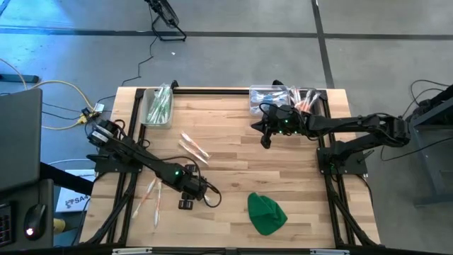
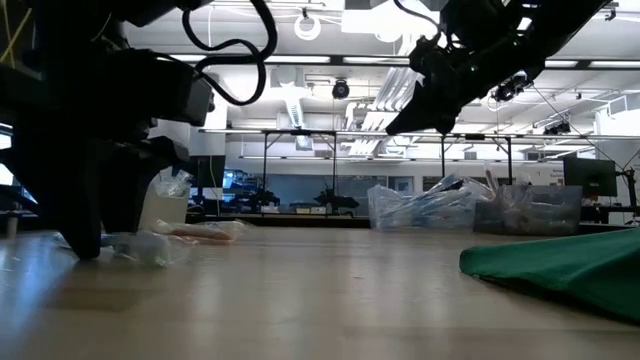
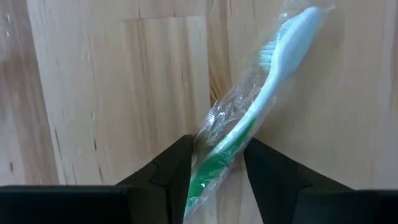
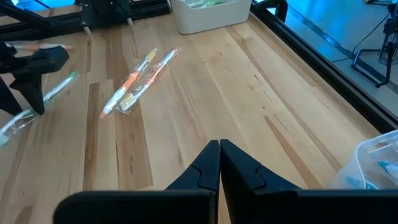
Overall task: Pick & Place Toothbrushes
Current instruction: Put the green toothbrush into the gray bin
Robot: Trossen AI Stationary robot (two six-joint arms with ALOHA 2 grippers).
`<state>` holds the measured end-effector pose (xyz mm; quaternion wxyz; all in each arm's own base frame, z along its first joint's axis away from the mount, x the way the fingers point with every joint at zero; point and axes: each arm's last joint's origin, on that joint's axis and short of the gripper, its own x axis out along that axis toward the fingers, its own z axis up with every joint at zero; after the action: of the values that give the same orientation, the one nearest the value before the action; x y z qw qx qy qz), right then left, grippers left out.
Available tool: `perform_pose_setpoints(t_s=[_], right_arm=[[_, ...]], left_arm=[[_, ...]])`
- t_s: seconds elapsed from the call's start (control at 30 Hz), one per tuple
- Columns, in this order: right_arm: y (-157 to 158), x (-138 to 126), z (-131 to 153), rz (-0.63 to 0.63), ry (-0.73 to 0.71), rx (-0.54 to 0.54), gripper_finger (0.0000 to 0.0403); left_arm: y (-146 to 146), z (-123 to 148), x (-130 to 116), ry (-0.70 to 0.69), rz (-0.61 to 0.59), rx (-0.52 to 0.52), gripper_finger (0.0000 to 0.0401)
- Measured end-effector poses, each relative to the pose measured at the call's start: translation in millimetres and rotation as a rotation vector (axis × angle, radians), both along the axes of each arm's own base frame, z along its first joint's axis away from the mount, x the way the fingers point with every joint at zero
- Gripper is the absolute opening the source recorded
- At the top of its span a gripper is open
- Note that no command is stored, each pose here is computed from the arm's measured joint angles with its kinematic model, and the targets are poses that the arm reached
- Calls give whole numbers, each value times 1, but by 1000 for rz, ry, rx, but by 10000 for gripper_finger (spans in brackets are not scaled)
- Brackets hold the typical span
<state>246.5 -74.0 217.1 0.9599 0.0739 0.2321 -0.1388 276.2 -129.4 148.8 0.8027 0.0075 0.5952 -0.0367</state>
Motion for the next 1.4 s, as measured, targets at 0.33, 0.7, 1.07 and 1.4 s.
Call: perform_pose_setpoints(t_s=[0.33,0.7,1.07,1.4], right_arm=[[0,0,0,0,4,1,4],[0,0,0,0,6,1,4],[0,0,-1,0,7,2,4],[0,0,-1,11,11,-17,4]], left_arm=[[0,-1,1,-3,0,-1,145],[0,-1,1,-2,0,-2,145],[0,-2,1,-1,0,-5,123],[-1,-2,1,-2,0,-11,62]])
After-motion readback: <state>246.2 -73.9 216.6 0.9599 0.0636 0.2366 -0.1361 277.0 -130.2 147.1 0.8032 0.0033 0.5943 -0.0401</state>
